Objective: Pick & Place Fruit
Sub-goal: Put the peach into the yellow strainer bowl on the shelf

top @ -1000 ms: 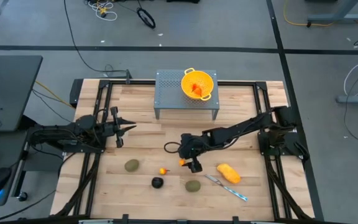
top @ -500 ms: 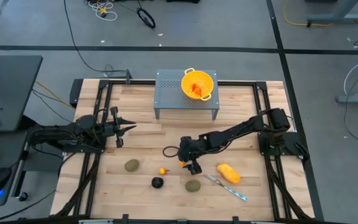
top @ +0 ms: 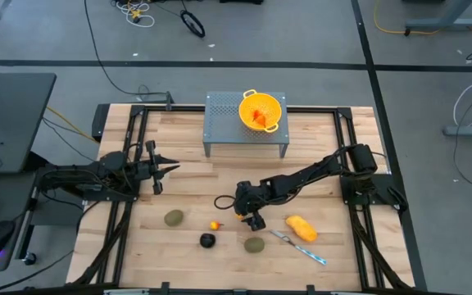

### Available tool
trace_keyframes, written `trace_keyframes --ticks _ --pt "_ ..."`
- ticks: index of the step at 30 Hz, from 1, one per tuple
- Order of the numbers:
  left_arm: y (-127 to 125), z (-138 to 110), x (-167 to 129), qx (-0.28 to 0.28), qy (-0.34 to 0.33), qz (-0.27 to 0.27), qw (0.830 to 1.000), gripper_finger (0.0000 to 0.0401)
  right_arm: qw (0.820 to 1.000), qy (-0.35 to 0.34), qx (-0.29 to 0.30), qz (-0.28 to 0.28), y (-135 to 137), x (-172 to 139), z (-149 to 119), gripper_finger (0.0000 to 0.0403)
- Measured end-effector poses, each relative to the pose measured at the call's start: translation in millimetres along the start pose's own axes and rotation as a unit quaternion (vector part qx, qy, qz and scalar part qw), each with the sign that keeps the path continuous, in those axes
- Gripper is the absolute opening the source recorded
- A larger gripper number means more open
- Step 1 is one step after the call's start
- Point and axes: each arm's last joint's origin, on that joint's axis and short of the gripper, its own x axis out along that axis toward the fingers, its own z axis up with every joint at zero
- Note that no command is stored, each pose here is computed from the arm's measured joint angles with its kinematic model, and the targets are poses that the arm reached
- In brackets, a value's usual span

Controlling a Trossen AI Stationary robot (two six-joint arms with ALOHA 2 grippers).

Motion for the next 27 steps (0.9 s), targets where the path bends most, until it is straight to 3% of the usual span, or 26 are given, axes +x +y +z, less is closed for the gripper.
trace_keyframes --ticks 14,27 --pt "0.0 0.0 0.0 0.0 0.0 0.0 1.0 0.0064 1.0 0.0 -0.005 0.001 0.1 1.0 -0.3 0.0281" --pt "0.0 -0.1 0.0 0.0 0.0 0.0 1.0 0.0064 1.0 0.001 -0.005 0.003 0.2 3.0 -0.8 0.0266"
